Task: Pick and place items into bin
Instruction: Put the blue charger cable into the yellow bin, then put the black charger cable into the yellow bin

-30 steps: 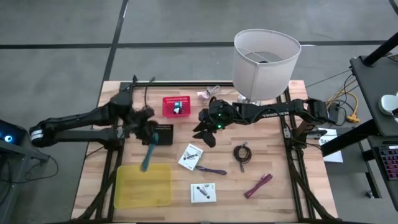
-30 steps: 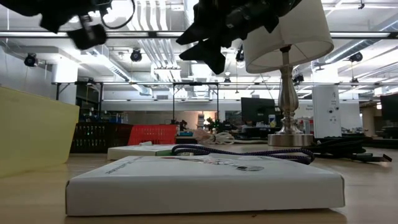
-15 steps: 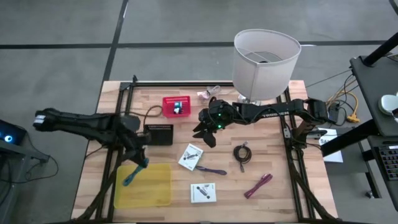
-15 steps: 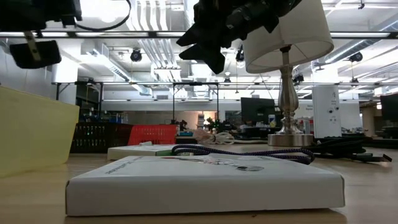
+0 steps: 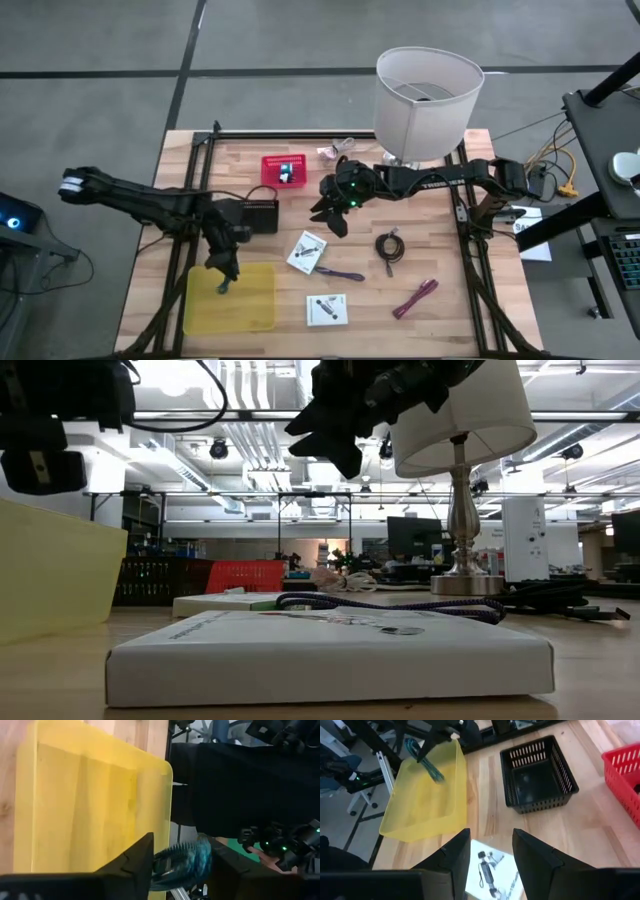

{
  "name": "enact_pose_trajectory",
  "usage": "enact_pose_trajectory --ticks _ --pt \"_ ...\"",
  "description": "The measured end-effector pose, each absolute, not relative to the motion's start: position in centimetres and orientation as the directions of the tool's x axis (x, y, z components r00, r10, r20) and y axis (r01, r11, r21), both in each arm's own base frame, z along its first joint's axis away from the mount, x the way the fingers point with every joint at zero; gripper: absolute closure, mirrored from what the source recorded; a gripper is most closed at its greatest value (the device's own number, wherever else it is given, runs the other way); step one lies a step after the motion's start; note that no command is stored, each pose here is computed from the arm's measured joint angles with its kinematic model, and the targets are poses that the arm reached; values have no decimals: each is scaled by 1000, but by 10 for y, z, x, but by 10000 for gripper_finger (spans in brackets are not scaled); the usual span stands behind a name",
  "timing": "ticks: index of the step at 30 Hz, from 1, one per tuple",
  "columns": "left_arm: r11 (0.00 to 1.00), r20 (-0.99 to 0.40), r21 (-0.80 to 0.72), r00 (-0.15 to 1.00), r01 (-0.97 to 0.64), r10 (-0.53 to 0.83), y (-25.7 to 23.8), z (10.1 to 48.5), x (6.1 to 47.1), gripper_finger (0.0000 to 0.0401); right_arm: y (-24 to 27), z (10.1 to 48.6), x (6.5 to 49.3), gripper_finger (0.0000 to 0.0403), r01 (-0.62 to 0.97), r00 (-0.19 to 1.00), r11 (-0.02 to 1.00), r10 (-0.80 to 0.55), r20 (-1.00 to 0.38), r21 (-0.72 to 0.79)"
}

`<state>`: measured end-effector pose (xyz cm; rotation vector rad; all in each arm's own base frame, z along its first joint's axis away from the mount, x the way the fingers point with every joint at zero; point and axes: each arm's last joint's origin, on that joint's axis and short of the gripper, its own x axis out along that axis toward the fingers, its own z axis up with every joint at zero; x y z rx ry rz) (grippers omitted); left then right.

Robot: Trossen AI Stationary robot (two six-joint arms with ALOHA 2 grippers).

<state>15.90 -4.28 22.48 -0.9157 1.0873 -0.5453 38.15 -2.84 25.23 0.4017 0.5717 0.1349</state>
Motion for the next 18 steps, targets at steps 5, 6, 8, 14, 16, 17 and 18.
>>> enact_pose_trajectory --ticks 5,6,8,14,16,17,18 --pt "507 -486 -861 363 -42 -795 -44 225 159 226 -28 244 375 268 30 775 909 241 -584 415" --pt "499 -478 -866 356 -37 -803 -44 225 158 220 -27 242 373 266 44 756 908 243 -608 417" --pt "482 -463 -876 342 -34 -818 -44 226 158 210 -27 237 368 262 74 707 905 249 -662 419" --pt "385 -393 -919 279 -83 -876 -46 231 153 196 -22 219 345 247 173 470 903 276 -838 394" --pt "341 -360 -932 243 -118 -900 -46 232 152 195 -21 215 336 243 203 384 902 284 -879 380" --pt "324 -346 -937 227 -131 -910 -47 232 151 195 -20 213 333 241 217 347 902 287 -893 374" --pt "307 -331 -942 211 -136 -920 -47 233 151 195 -20 212 329 239 230 311 901 290 -905 368"
